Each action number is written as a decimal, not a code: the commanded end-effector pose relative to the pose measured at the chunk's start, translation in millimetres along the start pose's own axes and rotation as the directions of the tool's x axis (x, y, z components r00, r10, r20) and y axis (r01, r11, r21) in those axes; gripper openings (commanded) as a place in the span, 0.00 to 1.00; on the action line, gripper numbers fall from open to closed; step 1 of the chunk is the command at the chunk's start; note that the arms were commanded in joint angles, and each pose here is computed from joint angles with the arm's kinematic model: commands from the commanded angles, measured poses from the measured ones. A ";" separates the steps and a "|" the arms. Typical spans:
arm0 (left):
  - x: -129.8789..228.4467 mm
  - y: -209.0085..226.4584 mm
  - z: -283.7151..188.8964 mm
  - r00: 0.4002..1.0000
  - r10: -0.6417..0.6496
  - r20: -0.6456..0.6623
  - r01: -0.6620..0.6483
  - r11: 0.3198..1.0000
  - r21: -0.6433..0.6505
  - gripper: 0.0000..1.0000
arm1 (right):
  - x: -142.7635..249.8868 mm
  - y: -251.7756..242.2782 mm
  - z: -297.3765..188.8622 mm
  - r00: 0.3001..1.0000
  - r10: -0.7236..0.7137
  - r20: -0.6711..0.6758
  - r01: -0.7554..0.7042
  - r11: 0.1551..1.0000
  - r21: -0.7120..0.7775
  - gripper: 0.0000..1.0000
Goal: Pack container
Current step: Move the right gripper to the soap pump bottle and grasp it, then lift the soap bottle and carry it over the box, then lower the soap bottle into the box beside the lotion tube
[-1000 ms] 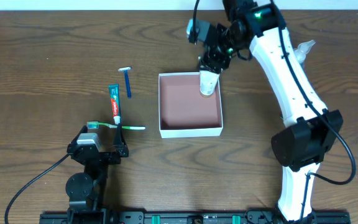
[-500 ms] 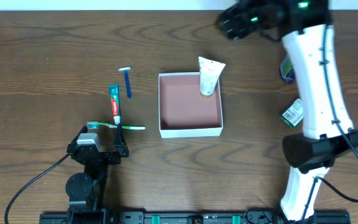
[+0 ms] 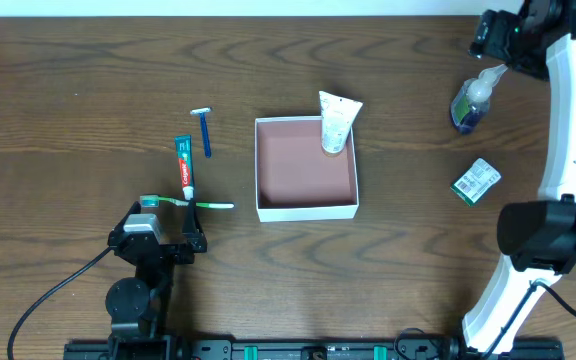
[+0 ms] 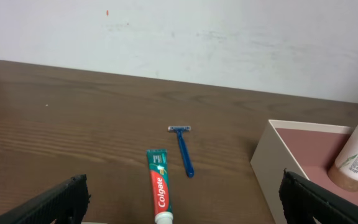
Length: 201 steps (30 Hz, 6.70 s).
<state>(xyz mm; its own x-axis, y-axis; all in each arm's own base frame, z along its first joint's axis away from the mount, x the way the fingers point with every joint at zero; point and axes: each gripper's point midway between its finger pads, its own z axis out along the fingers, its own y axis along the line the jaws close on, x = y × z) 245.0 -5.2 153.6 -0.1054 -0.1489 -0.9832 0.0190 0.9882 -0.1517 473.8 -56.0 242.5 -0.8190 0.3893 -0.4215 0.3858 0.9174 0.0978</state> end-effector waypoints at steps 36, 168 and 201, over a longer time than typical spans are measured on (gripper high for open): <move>15.7 -0.4 0.7 0.999 -0.007 -0.049 0.007 1.000 0.007 0.98 | 11.3 -23.0 116.2 0.999 0.007 0.032 -0.007 1.000 0.009 0.37; 15.7 -0.4 0.7 0.999 -0.007 -0.049 0.007 1.000 0.007 0.98 | 214.1 300.9 -16.3 0.550 -0.779 0.301 0.833 0.488 -0.259 0.69; 15.7 -0.5 0.7 0.999 -0.007 -0.049 0.007 1.000 0.008 0.98 | 267.6 255.2 -6.2 0.541 -0.840 0.048 0.807 0.503 -0.308 0.15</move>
<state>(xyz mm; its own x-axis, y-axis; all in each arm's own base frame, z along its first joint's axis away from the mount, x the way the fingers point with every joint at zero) 245.0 -5.2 153.5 -0.1058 -0.1485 -0.9832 0.0190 0.9883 -0.1513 351.3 285.7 174.9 -0.7324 -0.5609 -0.3860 -0.6118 0.7910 0.0115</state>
